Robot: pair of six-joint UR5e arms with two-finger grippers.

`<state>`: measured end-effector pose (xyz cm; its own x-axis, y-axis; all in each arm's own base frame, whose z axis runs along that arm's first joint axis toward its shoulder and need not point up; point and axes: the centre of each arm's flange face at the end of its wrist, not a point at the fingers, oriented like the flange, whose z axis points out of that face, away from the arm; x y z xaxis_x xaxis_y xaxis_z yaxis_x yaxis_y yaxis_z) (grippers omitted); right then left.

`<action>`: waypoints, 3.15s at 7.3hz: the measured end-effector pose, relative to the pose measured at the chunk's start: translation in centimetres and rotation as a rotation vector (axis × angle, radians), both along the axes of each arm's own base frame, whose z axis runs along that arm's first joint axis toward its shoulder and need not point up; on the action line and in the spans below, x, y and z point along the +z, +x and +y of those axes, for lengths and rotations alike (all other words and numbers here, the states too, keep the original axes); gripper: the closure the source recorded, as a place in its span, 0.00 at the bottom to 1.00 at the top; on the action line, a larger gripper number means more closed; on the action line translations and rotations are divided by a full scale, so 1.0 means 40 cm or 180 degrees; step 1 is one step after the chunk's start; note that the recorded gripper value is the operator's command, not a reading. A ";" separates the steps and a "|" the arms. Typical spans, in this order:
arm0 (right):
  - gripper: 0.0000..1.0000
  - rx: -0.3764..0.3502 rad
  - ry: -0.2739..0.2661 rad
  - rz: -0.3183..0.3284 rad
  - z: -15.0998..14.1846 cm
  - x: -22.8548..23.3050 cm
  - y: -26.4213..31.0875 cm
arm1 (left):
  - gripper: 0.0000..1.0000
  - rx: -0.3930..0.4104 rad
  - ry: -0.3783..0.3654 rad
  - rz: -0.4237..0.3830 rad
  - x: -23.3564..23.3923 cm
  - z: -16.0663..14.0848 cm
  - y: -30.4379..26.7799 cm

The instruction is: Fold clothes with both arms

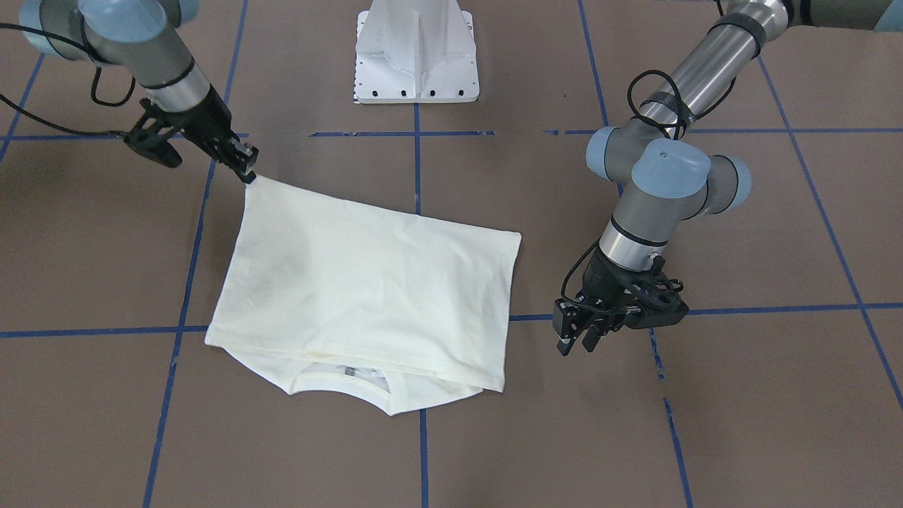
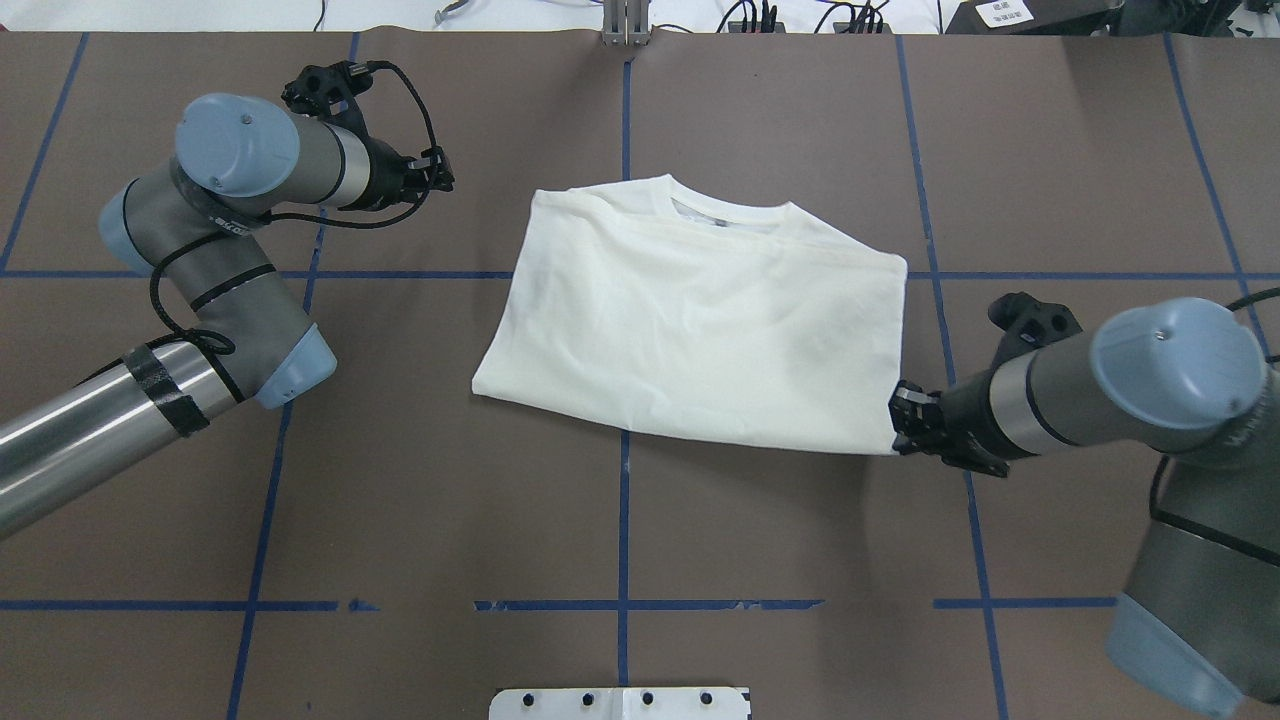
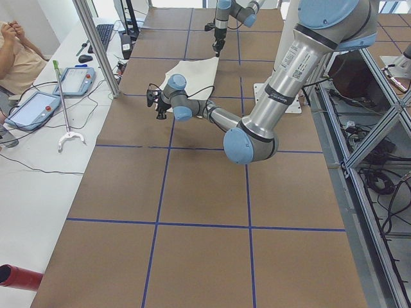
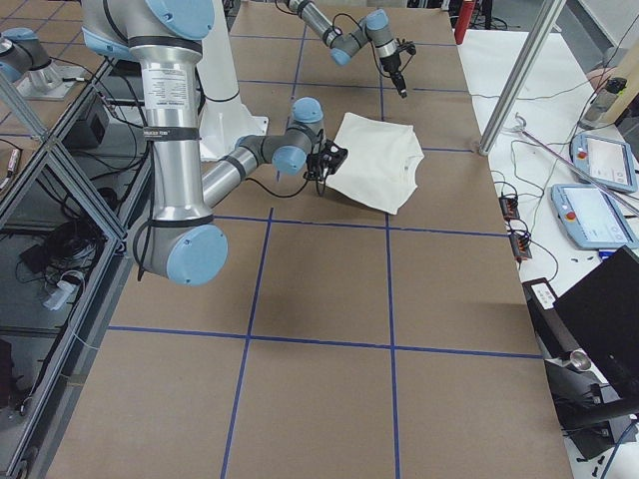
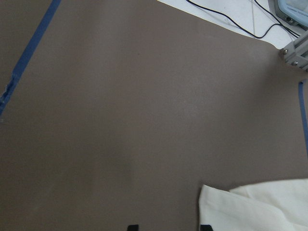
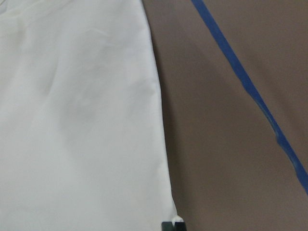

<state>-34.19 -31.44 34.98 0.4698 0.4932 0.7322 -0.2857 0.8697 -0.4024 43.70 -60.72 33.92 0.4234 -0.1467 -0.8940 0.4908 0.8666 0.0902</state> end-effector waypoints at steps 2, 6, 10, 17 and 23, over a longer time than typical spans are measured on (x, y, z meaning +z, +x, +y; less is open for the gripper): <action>0.01 -0.0914 -0.0348 -0.0338 0.205 -0.077 0.064 | 0.47 0.0085 0.0013 0.0069 -0.024 0.017 0.015; 0.00 -0.1449 -0.0459 -0.0377 0.331 -0.095 0.019 | 0.38 0.0660 -0.0489 0.0672 -0.120 0.164 0.036; 0.00 -0.0265 -0.0227 -0.0510 -0.044 -0.110 0.143 | 0.39 0.1003 -0.1402 0.1173 -0.226 0.519 0.218; 0.00 -0.0032 -0.0008 -0.0342 -0.179 -0.046 0.157 | 0.64 0.0893 -0.1445 0.1033 -0.186 0.655 0.369; 0.00 -0.0021 0.0010 -0.0362 -0.183 -0.058 0.152 | 1.00 0.0628 -0.1303 0.0964 -0.170 0.574 0.334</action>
<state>-28.11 -38.75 32.66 0.3868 0.4878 0.7826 -0.2325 0.8728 -0.4291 57.06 -37.75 27.10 0.2106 -0.4523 -0.8667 0.2670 0.8794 -0.3941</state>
